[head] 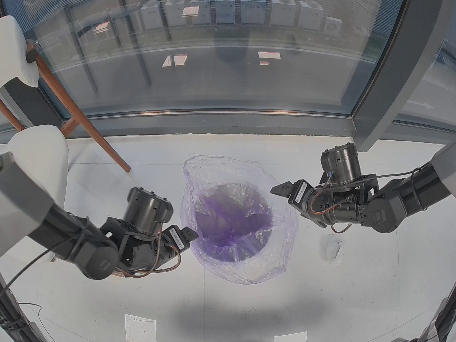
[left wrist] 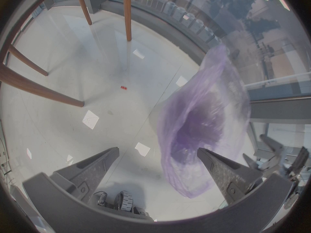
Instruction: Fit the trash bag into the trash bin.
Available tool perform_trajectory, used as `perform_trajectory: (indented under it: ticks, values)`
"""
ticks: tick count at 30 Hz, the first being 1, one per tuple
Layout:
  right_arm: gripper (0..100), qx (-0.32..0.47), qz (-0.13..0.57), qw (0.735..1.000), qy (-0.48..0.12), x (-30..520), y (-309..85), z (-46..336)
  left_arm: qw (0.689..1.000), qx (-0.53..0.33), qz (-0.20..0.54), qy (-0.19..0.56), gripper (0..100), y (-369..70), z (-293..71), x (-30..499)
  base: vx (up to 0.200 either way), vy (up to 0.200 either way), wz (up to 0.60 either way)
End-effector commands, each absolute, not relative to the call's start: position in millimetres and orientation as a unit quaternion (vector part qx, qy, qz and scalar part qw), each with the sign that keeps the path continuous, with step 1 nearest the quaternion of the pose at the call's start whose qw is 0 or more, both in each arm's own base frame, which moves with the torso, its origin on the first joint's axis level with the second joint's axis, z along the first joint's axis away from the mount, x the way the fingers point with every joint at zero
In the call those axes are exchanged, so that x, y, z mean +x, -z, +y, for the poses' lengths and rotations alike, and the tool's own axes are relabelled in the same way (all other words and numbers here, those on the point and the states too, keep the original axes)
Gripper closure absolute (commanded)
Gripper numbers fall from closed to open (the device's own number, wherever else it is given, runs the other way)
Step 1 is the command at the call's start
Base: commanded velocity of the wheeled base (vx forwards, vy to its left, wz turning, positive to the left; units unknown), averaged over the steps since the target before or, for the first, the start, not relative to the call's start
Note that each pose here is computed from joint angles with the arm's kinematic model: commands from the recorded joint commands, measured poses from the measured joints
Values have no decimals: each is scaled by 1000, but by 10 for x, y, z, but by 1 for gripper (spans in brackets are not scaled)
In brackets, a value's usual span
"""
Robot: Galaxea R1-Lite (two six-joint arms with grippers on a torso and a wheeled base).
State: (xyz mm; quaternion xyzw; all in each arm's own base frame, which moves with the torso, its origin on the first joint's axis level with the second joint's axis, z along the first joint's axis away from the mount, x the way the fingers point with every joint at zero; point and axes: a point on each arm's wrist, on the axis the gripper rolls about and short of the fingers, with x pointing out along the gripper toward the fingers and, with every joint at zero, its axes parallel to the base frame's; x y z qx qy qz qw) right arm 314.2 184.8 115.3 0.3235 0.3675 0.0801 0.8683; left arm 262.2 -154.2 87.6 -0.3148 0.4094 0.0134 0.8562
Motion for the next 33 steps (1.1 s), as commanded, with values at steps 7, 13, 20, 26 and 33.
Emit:
perform_trajectory:
  ticks: [7, 13, 20, 26, 33]
  values:
    - [100, 326, 365, 866, -102, 2963, -1268, 1862, 878, -378, 281, 87, 0, -1859, -1376, 2278, 0, 0, 0]
    - [100, 322, 363, 864, -133, 2947, -1258, 2088, 867, -384, 292, 128, 0, -1899, -1625, 2255, 0, 0, 0]
    - [100, 311, 380, 861, -132, 3049, -1057, 2253, 854, -377, 326, 147, 0, -1752, -1841, 2491, 0, 0, 0]
    - [100, 314, 371, 865, -127, 3195, -1021, 2320, 853, -359, 360, 116, 100, -1288, -2035, 2851, 0, 0, 0]
    - [100, 319, 366, 868, -107, 3342, -962, 2213, 856, -375, 334, 126, 100, -996, -2241, 3202, 0, 0, 0]
